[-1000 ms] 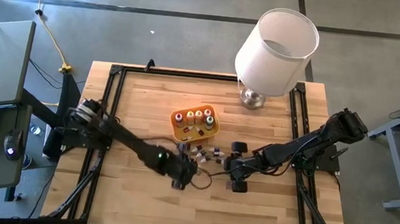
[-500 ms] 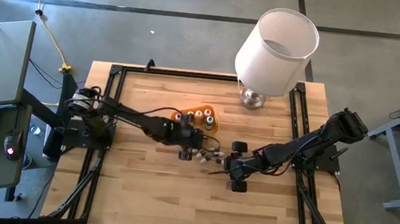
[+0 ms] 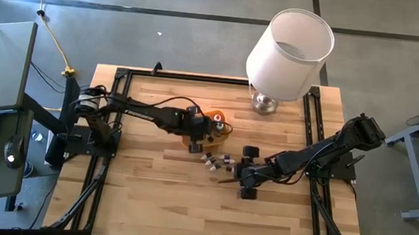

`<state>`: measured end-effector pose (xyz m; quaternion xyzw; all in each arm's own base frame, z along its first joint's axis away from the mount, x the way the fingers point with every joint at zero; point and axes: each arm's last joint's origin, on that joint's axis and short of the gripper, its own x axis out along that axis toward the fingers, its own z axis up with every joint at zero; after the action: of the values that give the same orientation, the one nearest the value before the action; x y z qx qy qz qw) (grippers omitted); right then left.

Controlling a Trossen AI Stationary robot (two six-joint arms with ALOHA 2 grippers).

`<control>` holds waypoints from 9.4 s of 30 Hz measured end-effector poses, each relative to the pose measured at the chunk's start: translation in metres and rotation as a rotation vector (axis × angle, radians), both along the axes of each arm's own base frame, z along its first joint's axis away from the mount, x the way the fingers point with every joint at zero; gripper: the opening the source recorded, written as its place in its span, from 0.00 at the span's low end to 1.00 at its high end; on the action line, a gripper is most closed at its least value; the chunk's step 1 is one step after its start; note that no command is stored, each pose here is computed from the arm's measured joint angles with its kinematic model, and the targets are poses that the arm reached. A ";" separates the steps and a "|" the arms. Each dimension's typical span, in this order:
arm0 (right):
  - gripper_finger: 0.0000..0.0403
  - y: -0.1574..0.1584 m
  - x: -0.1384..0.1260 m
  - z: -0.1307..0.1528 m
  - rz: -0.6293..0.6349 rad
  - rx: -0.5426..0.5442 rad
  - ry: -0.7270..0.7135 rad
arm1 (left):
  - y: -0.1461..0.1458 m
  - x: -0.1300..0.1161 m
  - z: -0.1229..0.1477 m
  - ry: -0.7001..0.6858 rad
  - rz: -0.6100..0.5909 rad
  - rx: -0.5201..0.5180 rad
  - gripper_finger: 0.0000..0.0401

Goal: Pick & Place food coloring
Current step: Put the small green food coloring bottle into the yellow bin, then put the small purple food coloring bottle into the yellow bin, then put the small red food coloring bottle into the yellow bin, then put the small black food coloring bottle into the yellow bin

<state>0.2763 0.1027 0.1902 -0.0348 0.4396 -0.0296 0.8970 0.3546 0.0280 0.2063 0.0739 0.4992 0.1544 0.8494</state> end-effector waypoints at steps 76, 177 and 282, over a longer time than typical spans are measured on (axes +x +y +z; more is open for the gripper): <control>0.29 -0.014 -0.080 -0.072 0.472 0.125 -0.011 | -0.019 -0.001 0.040 -0.275 0.043 -0.150 0.40; 0.33 -0.018 -0.008 -0.095 -0.057 0.069 -0.198 | -0.062 -0.165 0.027 -0.636 0.066 -0.235 0.40; 0.27 -0.107 0.086 -0.038 -0.121 -0.162 -0.338 | -0.062 -0.167 0.013 -0.640 0.109 -0.276 0.40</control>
<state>0.3627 -0.0046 0.1520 -0.0750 0.2803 -0.1243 0.9489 0.1873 -0.0337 0.2194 -0.1204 0.2271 0.1458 0.9553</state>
